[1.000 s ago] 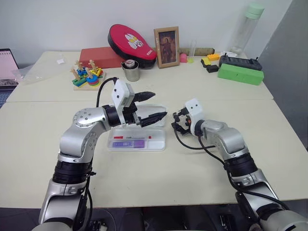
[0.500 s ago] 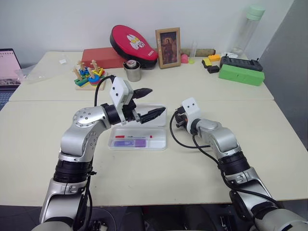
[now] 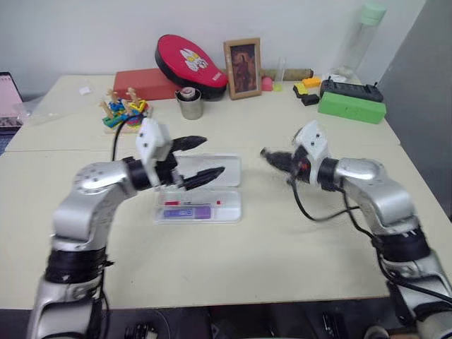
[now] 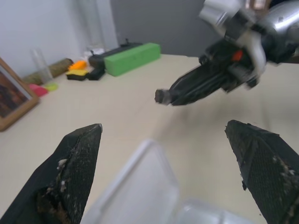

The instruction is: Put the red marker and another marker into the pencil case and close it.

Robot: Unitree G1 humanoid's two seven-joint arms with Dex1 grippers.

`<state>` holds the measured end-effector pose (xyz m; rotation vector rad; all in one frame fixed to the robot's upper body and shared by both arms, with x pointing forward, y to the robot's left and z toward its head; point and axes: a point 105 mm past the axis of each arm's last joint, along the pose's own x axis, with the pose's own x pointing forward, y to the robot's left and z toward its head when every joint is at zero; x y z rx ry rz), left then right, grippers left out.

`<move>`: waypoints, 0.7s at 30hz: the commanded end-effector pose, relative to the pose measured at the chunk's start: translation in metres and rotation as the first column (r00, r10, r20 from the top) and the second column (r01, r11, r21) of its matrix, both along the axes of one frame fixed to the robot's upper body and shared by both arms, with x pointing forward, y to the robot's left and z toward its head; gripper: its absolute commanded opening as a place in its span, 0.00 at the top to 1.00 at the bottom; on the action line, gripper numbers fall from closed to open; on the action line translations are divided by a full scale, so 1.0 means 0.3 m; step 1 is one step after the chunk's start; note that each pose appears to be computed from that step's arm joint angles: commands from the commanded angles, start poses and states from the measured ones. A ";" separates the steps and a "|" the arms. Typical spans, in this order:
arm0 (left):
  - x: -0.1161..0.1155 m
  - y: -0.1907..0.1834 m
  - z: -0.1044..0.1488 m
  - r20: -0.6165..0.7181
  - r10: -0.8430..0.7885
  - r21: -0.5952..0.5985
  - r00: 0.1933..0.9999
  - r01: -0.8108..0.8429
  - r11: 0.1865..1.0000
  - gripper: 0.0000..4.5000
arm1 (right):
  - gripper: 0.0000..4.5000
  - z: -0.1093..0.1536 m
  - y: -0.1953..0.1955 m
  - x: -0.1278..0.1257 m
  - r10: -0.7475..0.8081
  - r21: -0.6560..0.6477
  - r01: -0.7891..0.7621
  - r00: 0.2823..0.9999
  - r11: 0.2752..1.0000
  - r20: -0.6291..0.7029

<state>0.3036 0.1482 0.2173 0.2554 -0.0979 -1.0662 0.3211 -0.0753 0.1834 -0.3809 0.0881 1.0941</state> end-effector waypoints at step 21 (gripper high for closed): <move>-0.155 0.160 -0.053 -0.066 0.010 0.229 0.998 0.006 0.973 0.00 | 0.78 -0.210 0.248 -0.034 0.259 -0.237 -0.273 0.962 0.932 -0.092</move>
